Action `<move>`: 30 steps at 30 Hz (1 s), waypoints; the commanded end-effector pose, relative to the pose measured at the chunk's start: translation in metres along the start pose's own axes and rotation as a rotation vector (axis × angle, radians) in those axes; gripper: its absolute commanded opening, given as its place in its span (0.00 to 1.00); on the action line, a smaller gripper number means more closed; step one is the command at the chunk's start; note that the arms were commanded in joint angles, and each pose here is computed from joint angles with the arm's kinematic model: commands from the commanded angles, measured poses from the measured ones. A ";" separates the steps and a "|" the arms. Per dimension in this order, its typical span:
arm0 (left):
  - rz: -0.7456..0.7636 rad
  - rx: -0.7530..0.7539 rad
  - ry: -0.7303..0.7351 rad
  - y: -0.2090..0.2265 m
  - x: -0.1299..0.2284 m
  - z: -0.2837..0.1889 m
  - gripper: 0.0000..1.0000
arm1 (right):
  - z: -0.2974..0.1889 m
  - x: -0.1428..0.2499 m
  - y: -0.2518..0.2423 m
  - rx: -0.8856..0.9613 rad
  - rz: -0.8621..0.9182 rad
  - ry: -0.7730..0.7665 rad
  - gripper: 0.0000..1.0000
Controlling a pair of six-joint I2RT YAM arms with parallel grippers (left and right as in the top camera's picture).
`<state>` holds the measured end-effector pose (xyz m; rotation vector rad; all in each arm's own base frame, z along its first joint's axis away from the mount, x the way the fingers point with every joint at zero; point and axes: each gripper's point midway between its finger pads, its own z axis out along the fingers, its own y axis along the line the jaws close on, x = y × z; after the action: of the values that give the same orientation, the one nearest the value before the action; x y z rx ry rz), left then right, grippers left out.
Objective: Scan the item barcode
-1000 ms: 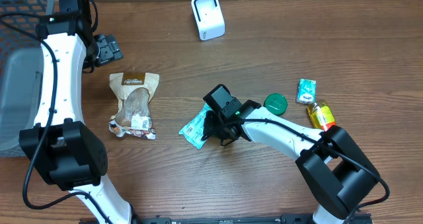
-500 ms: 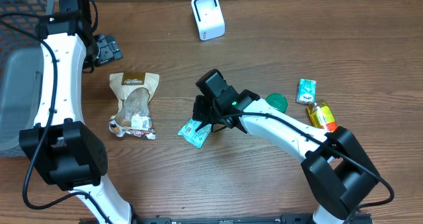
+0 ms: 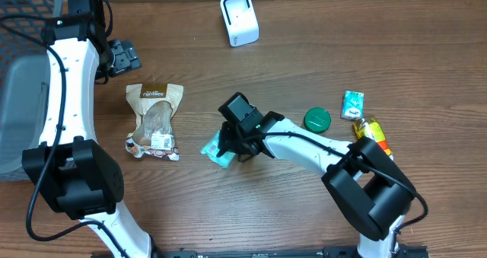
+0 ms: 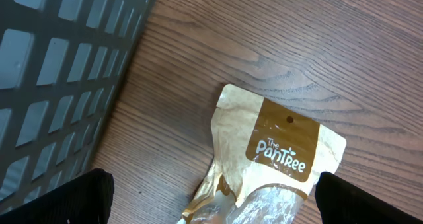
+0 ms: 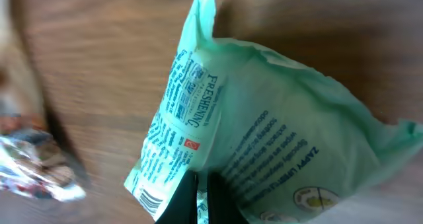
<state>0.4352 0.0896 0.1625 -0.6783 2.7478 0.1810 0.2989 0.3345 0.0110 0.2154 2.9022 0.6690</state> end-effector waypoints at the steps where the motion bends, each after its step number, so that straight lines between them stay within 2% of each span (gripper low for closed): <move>1: -0.001 0.006 -0.021 -0.002 -0.002 -0.009 1.00 | 0.035 0.002 -0.029 0.075 0.029 0.000 0.04; 7: -0.001 0.006 -0.021 -0.002 -0.002 -0.009 1.00 | 0.031 -0.023 -0.031 0.034 -0.060 -0.028 0.04; 10: -0.001 0.006 -0.021 -0.002 -0.002 -0.009 1.00 | 0.006 -0.038 0.011 -0.131 -0.146 0.002 0.06; 15: -0.001 0.006 -0.021 -0.002 -0.002 -0.009 1.00 | -0.029 -0.058 0.048 -0.215 -0.185 -0.068 0.06; 20: -0.001 0.006 -0.021 -0.002 -0.002 -0.009 1.00 | -0.014 -0.037 0.045 -0.195 -0.193 0.000 0.05; 30: -0.001 0.006 -0.020 -0.002 -0.002 -0.009 1.00 | 0.047 0.001 0.011 -0.082 -0.181 0.130 0.04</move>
<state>0.4353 0.0896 0.1625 -0.6783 2.7473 0.1815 0.3208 0.3688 0.0087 -0.0916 2.8788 0.8714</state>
